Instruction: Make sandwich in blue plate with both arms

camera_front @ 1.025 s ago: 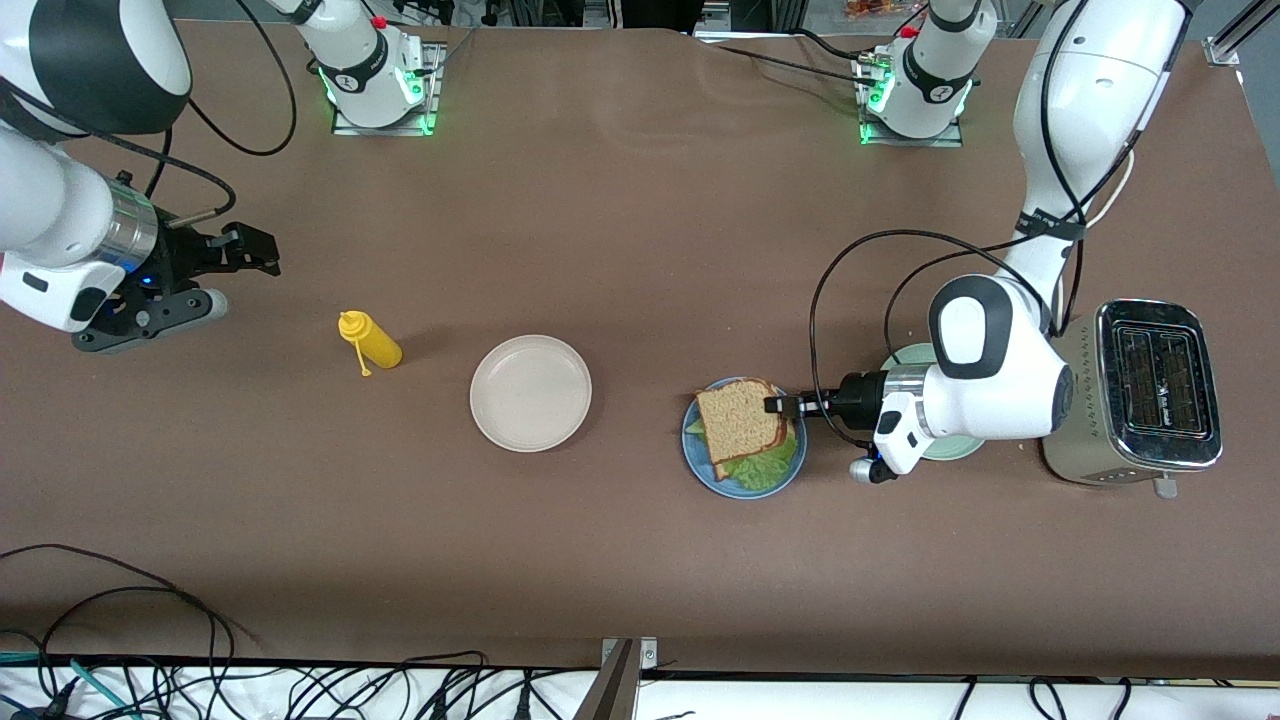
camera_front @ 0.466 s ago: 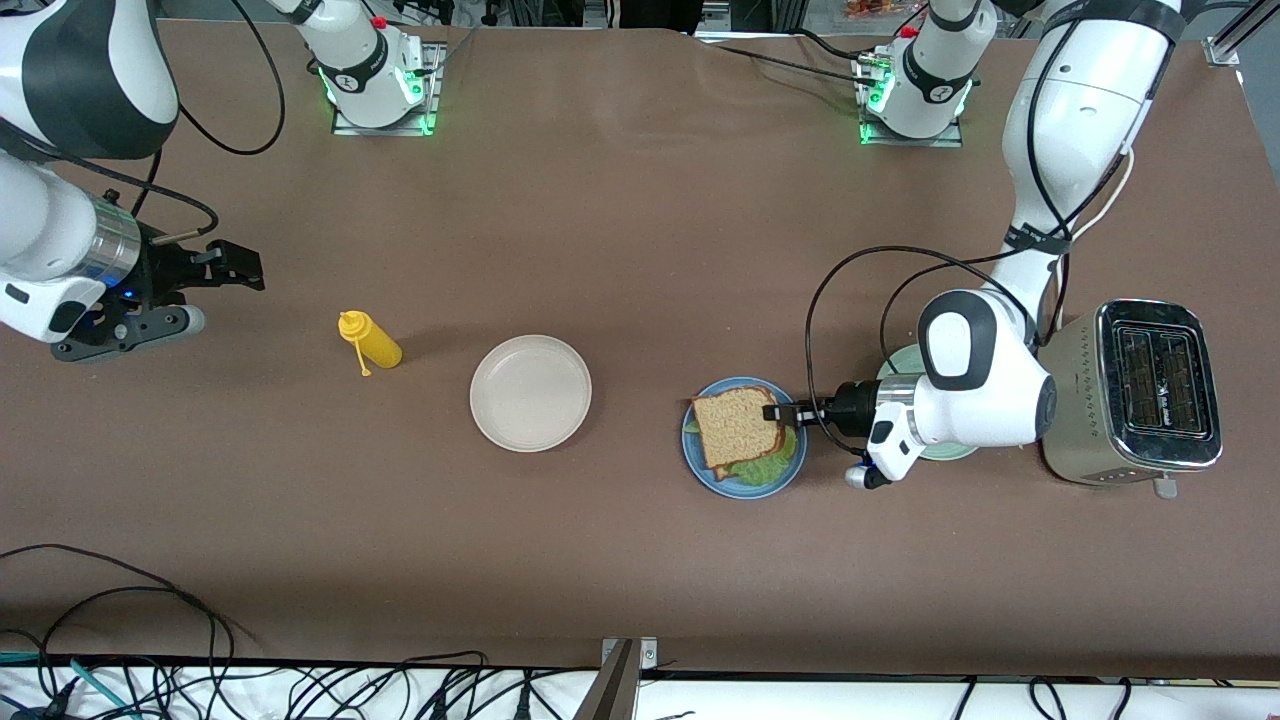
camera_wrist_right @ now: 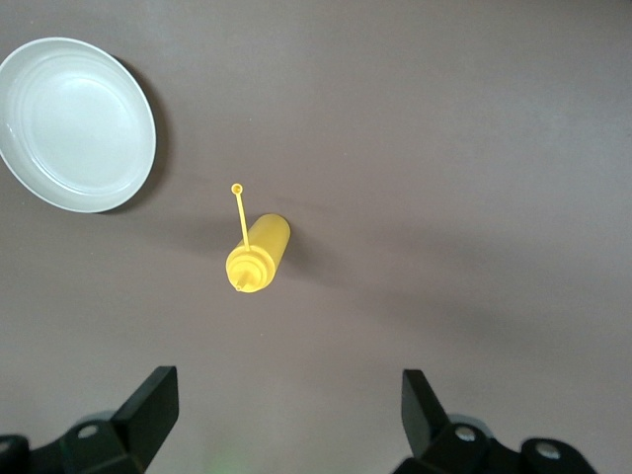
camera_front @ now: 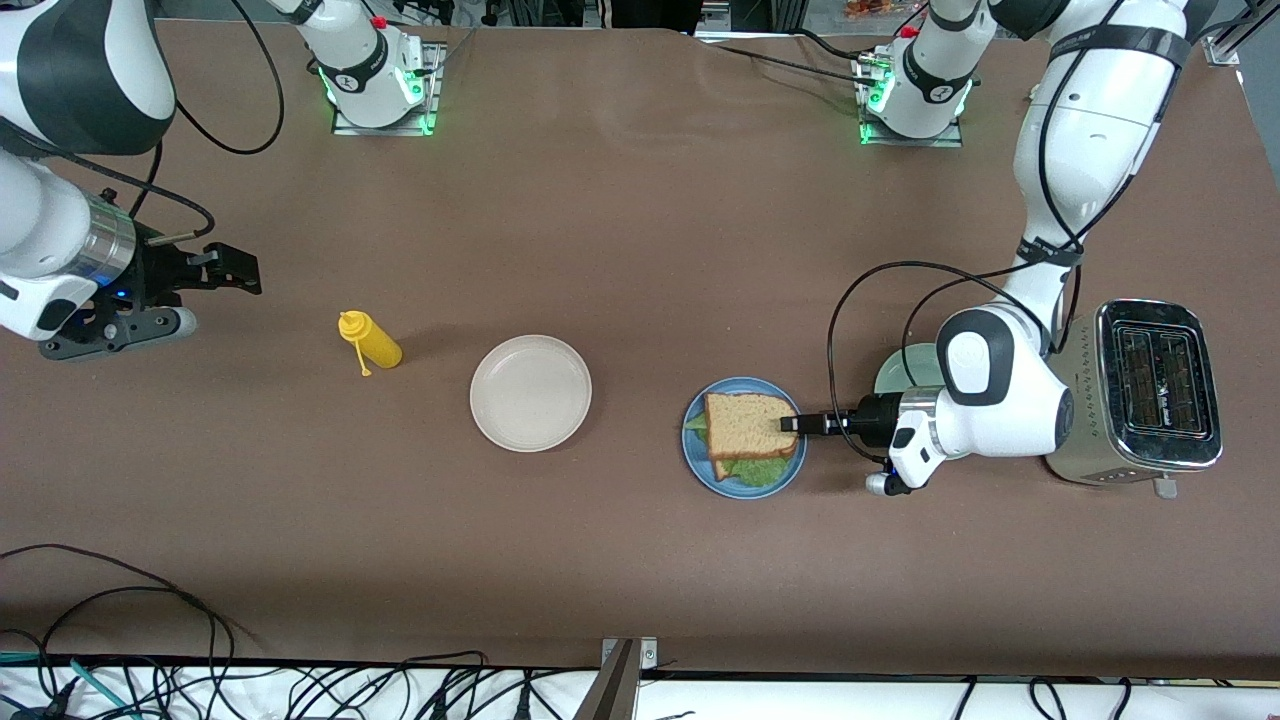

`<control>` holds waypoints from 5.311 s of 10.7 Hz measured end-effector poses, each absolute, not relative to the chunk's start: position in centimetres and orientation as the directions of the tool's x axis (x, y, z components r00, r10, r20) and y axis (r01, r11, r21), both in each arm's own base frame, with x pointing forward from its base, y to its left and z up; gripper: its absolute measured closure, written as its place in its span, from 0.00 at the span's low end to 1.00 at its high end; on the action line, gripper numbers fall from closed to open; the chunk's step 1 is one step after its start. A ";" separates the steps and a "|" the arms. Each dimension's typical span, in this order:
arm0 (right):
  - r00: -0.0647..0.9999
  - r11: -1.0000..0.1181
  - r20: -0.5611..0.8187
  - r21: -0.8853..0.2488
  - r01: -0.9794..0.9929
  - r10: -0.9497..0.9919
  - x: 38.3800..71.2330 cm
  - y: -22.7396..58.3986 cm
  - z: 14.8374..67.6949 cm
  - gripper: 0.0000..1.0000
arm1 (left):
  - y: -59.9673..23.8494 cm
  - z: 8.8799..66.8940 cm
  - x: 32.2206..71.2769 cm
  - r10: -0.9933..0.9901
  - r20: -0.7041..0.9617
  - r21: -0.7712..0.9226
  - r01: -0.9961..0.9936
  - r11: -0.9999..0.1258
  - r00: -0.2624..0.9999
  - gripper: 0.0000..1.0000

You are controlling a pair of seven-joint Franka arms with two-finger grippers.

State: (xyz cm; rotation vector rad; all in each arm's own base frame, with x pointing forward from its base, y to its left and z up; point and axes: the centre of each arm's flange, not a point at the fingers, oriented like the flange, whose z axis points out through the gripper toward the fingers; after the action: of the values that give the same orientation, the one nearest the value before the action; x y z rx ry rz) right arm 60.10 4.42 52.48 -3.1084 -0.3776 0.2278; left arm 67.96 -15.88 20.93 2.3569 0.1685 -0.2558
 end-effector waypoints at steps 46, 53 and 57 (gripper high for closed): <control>0.958 -0.990 -0.253 0.015 0.142 0.134 58.3 8.2 56.6 0.00 | -0.7 63.7 55.0 0.042 -0.029 -0.016 0.041 -0.999 0.999 0.00; 0.949 -0.993 -0.294 0.006 0.120 0.113 61.2 7.3 51.1 0.00 | -0.9 63.4 54.4 0.038 -0.077 -0.019 0.037 -0.999 0.996 0.00; 0.977 -0.999 -0.211 0.031 0.009 0.002 61.3 7.3 55.2 0.00 | -0.8 63.4 54.4 0.042 -0.078 -0.019 0.041 -0.999 0.996 0.00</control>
State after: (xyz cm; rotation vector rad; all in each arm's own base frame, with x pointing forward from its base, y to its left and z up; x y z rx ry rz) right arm 61.34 7.33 55.16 -3.1553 -0.0088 0.3374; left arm 54.43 -0.77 63.37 3.1559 0.0655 -0.1246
